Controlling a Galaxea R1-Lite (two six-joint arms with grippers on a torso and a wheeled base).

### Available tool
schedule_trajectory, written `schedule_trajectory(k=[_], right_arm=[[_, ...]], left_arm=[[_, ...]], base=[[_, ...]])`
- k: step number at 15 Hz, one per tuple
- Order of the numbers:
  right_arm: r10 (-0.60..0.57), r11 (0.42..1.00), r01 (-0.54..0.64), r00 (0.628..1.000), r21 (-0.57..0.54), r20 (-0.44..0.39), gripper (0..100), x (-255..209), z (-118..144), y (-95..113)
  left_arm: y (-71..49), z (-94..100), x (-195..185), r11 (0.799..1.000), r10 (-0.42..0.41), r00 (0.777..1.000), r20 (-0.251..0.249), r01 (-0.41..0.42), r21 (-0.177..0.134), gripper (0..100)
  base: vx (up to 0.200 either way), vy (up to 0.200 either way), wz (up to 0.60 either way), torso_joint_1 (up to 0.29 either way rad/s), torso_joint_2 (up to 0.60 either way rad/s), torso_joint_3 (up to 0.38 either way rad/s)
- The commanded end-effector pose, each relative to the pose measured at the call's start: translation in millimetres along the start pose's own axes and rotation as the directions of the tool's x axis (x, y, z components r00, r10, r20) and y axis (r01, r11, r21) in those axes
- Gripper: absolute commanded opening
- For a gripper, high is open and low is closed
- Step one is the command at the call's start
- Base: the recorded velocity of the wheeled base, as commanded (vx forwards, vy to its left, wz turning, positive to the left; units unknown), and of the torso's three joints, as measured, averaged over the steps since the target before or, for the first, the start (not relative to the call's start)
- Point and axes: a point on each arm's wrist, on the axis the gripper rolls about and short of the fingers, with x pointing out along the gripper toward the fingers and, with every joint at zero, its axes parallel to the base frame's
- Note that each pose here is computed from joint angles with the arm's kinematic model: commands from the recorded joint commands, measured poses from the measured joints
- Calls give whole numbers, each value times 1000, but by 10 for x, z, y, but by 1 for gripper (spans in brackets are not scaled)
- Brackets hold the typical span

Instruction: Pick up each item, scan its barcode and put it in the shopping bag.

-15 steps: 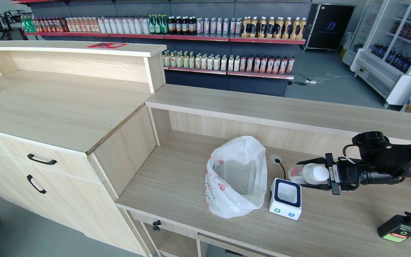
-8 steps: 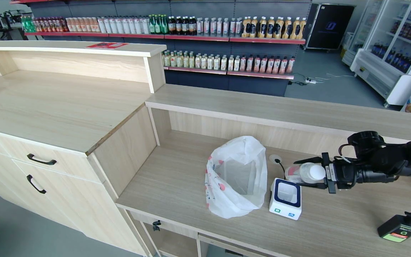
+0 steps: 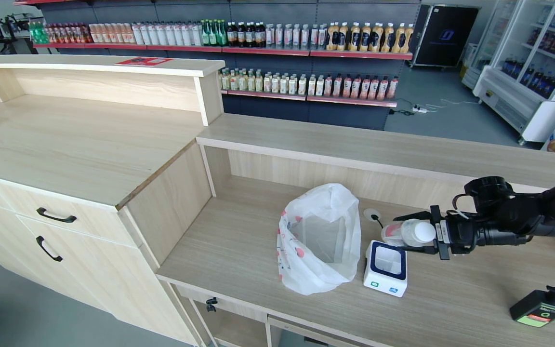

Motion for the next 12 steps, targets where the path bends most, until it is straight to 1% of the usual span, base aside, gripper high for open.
schedule_trajectory(k=[1, 12], right_arm=[[1, 1000, -1, 1000, 4, 4, 0, 7, -11, 2], [12, 1000, -12, 1000, -3, 22, 0, 97, -31, -70]], left_arm=[[0, 0, 1, 1000, 0, 1000, -1, 0, -1, 100], [0, 0, 1, 1000, 0, 1000, -1, 0, -1, 100]], base=[[0, 0, 0, 0, 0, 0], [0, 0, 0, 0, 0, 0]])
